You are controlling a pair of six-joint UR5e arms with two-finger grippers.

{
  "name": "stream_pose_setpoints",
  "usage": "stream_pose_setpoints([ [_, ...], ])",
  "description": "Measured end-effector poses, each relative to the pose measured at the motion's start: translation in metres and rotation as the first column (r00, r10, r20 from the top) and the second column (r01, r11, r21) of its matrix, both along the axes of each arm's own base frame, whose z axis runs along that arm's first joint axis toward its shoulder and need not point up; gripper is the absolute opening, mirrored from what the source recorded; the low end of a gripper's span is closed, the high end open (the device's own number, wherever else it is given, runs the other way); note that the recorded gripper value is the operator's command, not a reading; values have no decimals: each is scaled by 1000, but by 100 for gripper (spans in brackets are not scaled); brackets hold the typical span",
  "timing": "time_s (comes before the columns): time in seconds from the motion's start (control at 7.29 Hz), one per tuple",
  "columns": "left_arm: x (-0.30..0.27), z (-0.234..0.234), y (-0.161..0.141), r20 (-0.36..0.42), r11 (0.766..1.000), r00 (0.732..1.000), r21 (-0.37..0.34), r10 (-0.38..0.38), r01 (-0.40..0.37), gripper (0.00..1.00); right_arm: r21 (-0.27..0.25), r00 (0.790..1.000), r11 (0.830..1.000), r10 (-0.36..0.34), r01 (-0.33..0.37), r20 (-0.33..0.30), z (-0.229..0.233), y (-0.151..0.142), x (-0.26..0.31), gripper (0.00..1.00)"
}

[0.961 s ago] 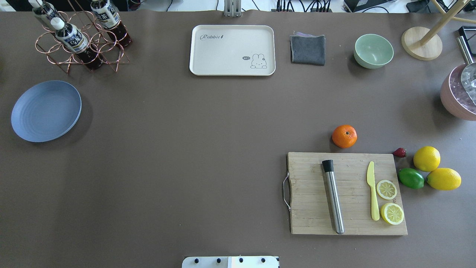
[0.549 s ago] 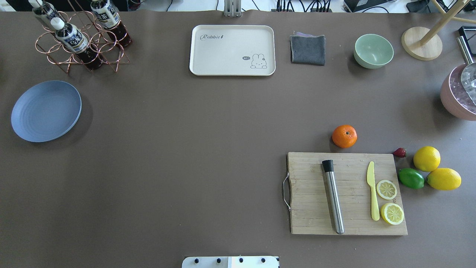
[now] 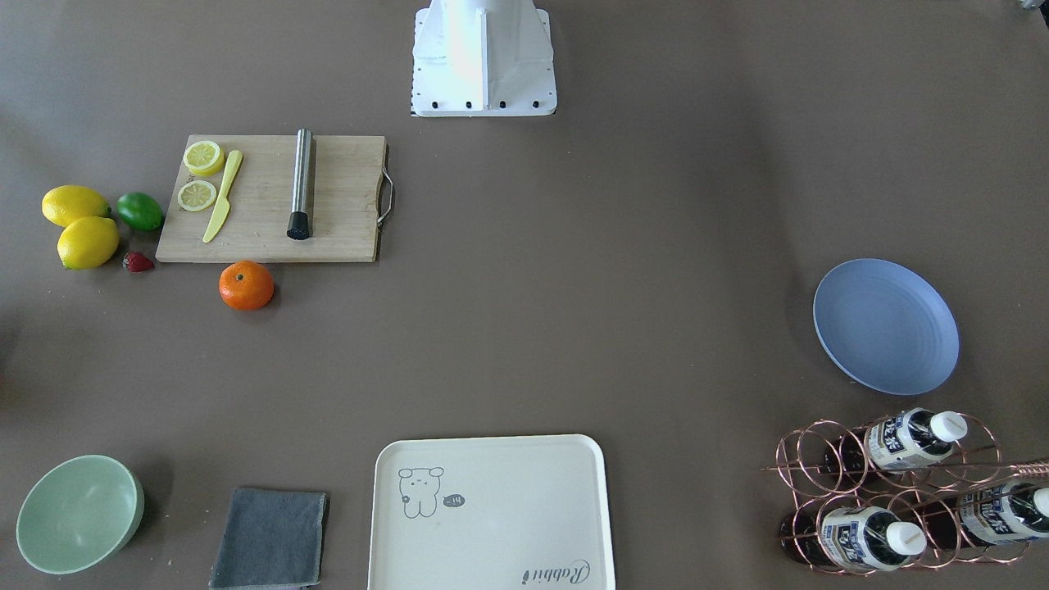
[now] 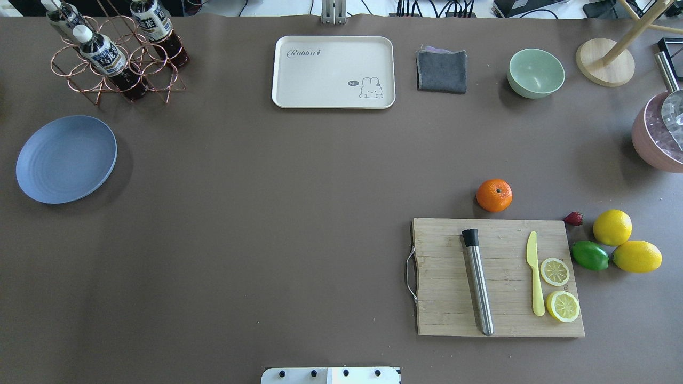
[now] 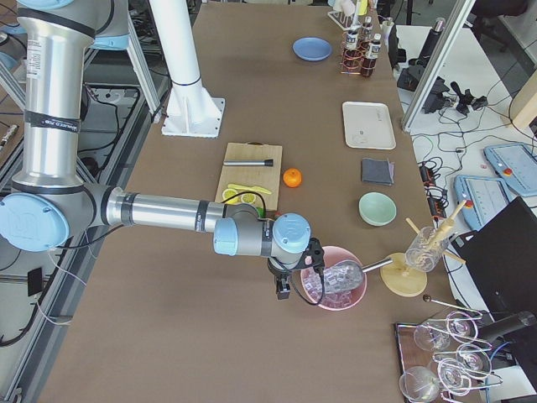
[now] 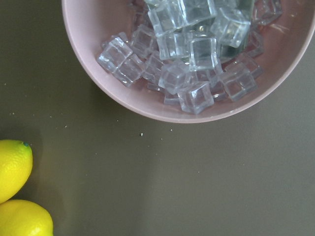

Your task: Pick orange to plate

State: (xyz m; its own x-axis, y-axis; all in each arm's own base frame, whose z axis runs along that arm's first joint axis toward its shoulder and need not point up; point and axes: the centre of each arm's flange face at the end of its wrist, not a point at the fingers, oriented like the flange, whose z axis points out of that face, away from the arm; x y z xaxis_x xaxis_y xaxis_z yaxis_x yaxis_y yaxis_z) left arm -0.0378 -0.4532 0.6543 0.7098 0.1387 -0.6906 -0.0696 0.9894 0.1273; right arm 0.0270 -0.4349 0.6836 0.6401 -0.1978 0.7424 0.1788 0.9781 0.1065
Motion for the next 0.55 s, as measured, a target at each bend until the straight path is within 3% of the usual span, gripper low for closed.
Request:
stream_pose_setpoints([
  [0.55, 102, 7, -77, -58, 998, 997, 2, -57, 57, 98, 33, 998, 999, -12, 10, 60, -17, 0, -7, 100],
])
